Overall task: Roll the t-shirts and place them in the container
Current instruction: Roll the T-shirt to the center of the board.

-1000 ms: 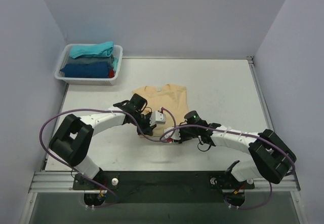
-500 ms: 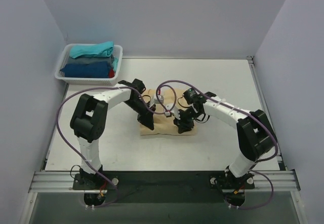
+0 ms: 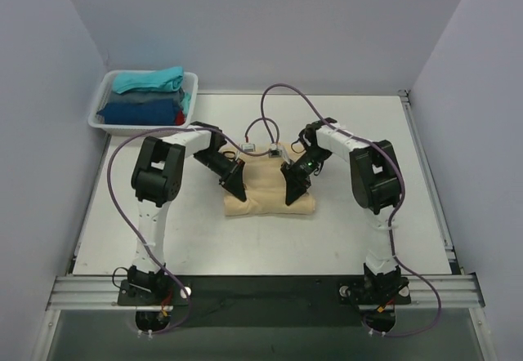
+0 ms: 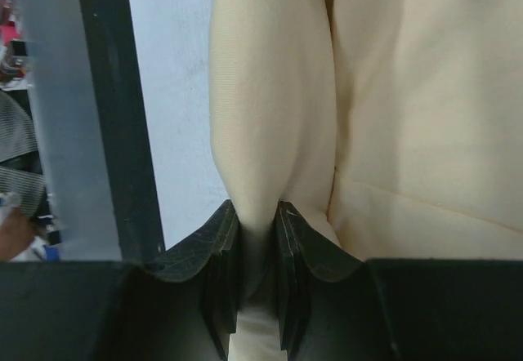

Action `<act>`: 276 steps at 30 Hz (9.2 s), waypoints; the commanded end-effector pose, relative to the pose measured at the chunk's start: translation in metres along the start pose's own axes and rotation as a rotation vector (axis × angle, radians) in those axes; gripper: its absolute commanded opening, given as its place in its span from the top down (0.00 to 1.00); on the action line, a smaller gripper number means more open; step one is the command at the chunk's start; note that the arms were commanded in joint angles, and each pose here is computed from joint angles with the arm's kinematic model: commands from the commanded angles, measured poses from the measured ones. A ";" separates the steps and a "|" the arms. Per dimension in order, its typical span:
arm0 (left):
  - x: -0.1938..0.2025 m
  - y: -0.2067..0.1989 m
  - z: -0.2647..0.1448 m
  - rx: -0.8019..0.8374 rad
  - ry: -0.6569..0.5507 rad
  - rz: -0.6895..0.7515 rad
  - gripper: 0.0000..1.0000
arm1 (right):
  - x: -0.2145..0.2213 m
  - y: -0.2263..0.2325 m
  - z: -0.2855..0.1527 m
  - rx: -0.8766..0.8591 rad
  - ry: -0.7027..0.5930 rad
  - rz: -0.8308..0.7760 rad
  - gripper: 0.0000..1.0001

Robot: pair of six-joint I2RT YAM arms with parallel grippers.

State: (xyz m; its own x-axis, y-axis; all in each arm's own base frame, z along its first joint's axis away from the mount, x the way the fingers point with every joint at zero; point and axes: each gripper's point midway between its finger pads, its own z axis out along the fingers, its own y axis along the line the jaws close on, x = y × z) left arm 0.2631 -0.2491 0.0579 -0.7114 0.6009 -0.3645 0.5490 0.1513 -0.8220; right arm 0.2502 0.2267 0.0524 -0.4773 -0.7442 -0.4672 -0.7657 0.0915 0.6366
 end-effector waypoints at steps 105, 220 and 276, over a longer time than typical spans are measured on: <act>0.036 0.000 0.014 -0.673 0.234 0.724 0.94 | -0.003 0.037 -0.039 0.866 -0.217 -0.944 0.00; 0.027 -0.066 0.078 0.087 0.491 0.285 1.00 | 0.135 0.078 -0.024 0.105 0.154 0.157 0.85; -0.016 -0.081 0.060 -1.013 -0.153 1.410 0.06 | 0.124 0.017 -0.040 0.054 0.050 0.514 0.82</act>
State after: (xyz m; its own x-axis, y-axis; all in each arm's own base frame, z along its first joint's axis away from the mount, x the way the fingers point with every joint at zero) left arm 0.1908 -0.2974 0.0843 0.4009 0.6854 -0.6078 0.8130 0.0397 0.5810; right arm 0.1926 0.1129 0.0269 -0.7864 -0.6130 -0.0761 -0.4528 0.4882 0.7461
